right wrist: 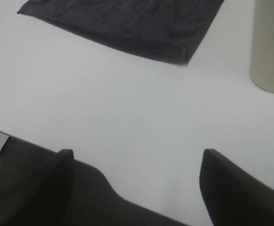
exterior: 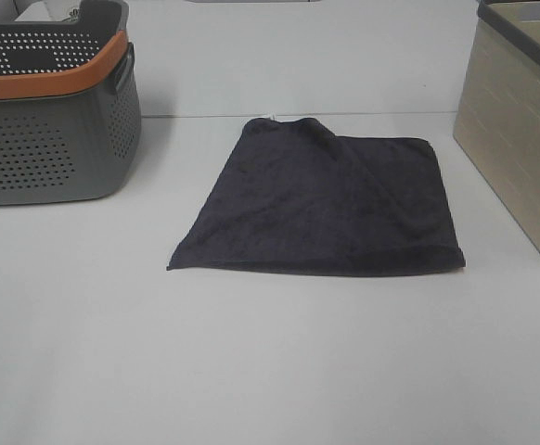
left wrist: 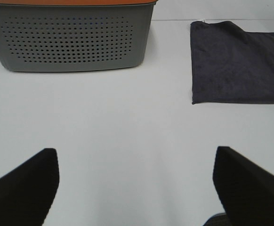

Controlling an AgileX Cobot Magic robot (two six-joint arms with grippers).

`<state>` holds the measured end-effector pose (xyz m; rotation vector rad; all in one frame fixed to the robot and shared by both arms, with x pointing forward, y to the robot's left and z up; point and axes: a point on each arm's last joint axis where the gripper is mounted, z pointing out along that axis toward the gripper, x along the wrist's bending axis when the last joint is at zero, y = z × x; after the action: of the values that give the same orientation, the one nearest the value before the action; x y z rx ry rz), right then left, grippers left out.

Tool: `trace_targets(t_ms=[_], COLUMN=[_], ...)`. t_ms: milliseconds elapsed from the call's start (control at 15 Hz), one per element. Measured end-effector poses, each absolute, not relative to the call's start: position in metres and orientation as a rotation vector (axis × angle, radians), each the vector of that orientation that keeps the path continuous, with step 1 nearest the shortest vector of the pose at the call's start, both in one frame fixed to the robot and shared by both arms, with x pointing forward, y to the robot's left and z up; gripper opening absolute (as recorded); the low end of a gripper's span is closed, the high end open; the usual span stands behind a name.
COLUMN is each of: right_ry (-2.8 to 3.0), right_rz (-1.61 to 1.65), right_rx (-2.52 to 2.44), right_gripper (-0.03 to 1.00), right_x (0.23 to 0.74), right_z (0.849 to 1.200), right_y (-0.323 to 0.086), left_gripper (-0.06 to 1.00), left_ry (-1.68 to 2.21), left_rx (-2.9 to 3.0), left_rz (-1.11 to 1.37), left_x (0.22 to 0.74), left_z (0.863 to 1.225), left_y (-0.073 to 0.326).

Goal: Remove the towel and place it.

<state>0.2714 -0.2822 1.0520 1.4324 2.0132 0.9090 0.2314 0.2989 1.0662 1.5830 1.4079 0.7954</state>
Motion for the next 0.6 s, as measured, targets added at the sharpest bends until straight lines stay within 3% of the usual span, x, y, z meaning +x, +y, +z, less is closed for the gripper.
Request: trace_targets(t_ms=[600], right_ry=[1.827], right_rz=[1.077], right_rx=[1.261], right_gripper=[0.73], right_x=[0.232], right_z=[1.056], right_y=[-0.287], left_gripper=[0.83], left_ry=[1.338], left_rx=[1.649], left_rz=[0.834], left_x=[0.232], left_z=[1.056], left_y=[0.298])
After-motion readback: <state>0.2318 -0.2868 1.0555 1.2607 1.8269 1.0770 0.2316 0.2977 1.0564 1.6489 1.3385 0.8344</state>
